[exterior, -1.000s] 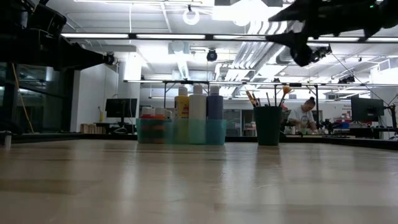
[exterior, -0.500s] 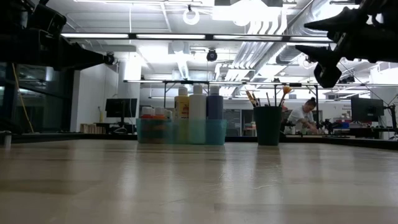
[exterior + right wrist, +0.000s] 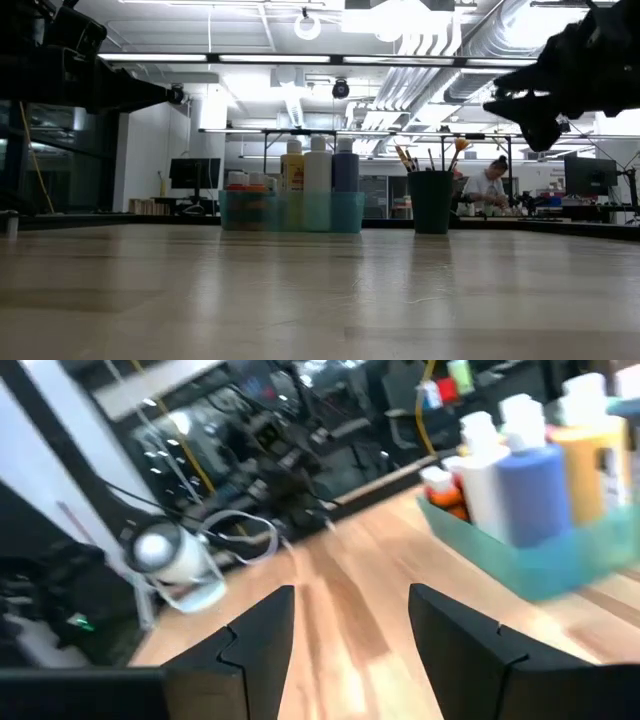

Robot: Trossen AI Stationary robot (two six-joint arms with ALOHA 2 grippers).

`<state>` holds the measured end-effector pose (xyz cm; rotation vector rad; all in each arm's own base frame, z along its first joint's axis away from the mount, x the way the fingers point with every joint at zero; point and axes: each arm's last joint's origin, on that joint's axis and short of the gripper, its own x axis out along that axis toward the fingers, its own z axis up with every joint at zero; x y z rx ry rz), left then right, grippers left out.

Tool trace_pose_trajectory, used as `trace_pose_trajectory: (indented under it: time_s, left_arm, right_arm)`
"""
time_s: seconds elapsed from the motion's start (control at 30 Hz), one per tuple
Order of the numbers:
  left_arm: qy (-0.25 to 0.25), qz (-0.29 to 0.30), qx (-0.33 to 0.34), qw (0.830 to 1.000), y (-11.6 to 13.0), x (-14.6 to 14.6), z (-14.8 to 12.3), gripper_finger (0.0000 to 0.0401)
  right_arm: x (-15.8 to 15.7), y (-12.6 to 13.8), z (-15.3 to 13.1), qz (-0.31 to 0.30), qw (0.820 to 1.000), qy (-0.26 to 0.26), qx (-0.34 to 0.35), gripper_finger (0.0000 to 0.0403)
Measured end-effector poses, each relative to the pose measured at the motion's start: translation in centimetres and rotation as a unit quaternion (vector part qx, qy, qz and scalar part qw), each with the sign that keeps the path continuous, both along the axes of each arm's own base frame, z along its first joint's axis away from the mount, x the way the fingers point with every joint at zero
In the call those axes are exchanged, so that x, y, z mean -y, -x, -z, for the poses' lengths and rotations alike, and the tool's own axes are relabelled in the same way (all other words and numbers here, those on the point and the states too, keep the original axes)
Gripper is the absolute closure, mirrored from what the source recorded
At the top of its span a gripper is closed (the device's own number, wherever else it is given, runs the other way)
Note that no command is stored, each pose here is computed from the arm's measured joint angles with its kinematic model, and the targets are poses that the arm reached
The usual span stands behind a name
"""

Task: Pick & Place Paint Supplies
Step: Return to Home Position

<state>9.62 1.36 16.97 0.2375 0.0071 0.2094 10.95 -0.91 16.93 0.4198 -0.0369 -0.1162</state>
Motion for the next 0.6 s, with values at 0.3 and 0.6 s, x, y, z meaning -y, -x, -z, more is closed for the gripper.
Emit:
trace_pose_trajectory:
  time_s: [0.3, 0.6]
  left_arm:
    - [0.000, 0.000, 0.000, 1.000, 0.0, 0.0, 0.0, 0.0203]
    - [0.000, 0.000, 0.000, 1.000, 0.0, 0.0, 0.0, 0.0203]
  right_arm:
    - [0.1, 1.0, 0.3, 0.022, 0.999, 0.029, -0.008, 0.0211]
    - [0.0, 1.1, 0.3, 0.010, 1.000, -0.028, 0.002, 0.0211]
